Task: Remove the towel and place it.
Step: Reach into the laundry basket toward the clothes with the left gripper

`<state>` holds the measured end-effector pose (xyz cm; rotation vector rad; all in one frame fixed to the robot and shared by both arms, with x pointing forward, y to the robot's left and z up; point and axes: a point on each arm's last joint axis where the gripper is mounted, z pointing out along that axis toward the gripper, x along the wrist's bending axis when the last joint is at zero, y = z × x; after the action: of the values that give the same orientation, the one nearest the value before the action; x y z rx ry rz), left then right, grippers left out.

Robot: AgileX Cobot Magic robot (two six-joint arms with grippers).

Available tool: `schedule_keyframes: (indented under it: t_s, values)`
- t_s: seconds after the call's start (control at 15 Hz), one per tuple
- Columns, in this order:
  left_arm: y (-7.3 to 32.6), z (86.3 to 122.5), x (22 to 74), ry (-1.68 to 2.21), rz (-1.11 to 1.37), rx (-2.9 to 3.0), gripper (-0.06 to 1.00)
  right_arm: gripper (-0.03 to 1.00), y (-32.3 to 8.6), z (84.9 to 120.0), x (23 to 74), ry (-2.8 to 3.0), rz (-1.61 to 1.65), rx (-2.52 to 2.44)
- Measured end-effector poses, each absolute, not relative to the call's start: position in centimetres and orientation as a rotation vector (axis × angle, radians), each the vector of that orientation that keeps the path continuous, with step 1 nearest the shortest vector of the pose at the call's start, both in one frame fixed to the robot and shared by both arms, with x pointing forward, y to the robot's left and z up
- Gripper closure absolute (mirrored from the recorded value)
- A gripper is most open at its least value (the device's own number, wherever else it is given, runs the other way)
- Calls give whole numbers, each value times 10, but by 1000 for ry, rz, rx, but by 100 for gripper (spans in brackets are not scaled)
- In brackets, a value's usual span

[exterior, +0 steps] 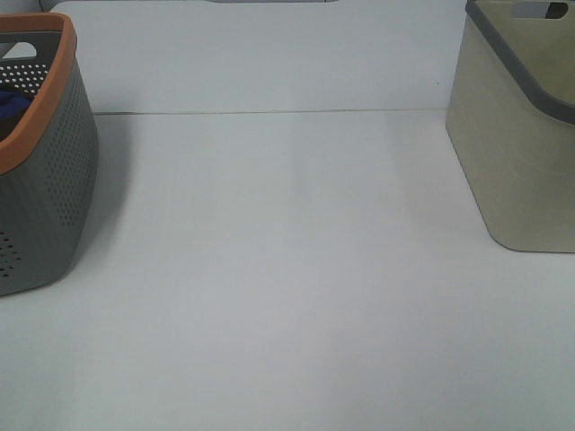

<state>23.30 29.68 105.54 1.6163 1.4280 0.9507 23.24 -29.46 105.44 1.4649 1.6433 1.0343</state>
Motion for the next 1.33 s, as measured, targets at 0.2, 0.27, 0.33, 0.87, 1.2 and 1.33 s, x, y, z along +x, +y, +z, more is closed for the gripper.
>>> schedule_keyframes:
  t_s: [0.2,0.27,0.33,0.87,1.2,1.33]
  values:
    - [297,1055,233,1428,951,1616,-5,22,-295,1054,232,1643,1034,1465]
    - [297,1055,233,1428,951,1616,-5,22,-295,1054,232,1643,1034,1465]
    - [297,1056,234,1440,935,1630,-5,22,-295,1054,232,1643,1034,1465]
    - [289,1143,295,1455,720,1953,-5,22,-295,1054,232,1643,1034,1465]
    - [287,1203,391,1380,707,2090,-5,22,-295,1054,232,1643,1034,1465]
    - [286,1207,440,1311,702,2207,-5,22,-295,1054,232,1643,1034,1465]
